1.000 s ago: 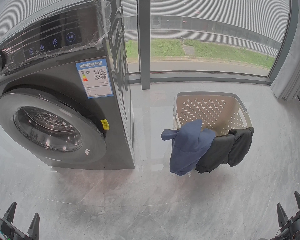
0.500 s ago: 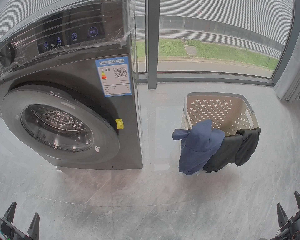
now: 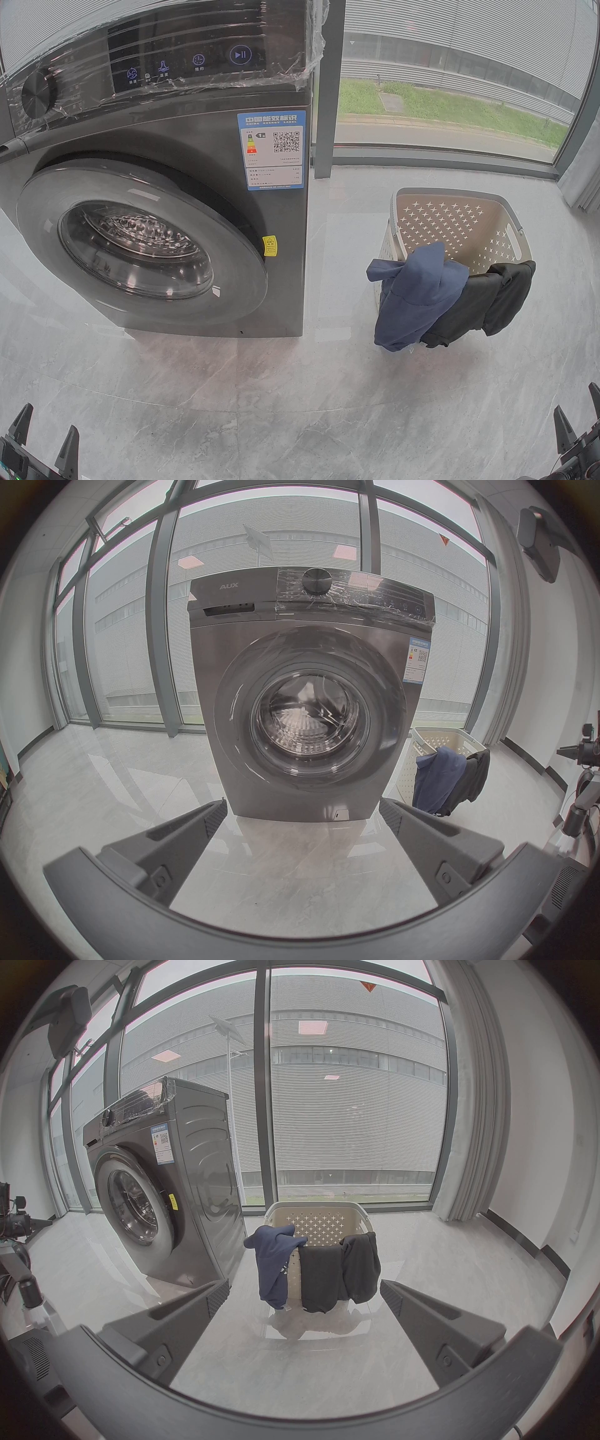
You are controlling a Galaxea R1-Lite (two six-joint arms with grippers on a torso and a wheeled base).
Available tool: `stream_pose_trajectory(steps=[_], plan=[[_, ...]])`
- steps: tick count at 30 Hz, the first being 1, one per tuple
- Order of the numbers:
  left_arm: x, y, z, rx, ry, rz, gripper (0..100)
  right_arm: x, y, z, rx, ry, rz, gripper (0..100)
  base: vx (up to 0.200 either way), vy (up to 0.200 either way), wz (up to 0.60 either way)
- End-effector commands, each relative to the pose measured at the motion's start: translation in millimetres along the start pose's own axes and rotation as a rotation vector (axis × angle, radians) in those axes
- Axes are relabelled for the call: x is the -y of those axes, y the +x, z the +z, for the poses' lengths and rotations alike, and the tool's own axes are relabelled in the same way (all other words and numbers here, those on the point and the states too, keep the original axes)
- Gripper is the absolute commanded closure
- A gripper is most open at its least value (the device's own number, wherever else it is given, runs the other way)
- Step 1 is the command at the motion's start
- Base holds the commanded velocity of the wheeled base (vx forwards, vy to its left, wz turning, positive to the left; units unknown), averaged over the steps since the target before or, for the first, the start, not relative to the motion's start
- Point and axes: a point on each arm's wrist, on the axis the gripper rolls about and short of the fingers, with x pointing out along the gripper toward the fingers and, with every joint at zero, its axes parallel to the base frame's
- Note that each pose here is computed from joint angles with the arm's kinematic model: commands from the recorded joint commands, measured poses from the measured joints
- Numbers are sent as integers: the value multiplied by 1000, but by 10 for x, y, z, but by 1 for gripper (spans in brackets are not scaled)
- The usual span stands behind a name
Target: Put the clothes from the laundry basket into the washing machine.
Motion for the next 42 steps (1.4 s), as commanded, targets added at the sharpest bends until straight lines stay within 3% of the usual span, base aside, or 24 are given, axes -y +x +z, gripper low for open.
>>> stream_pose_trajectory(steps=[1,16,25,42], plan=[[-2,2,-48,-3,0,0,0,0,-1,-52,1,0,1,0,0,200,0],[-2,2,-48,-3,0,2,0,0,-1,-52,1,0,1,0,0,200,0],[-2,2,-48,-3,0,2,0,0,-1,-52,1,1,1,0,0,0,0],[-2,2,-48,-3,0,2,0,0,-1,-52,1,1,1,0,0,200,0]])
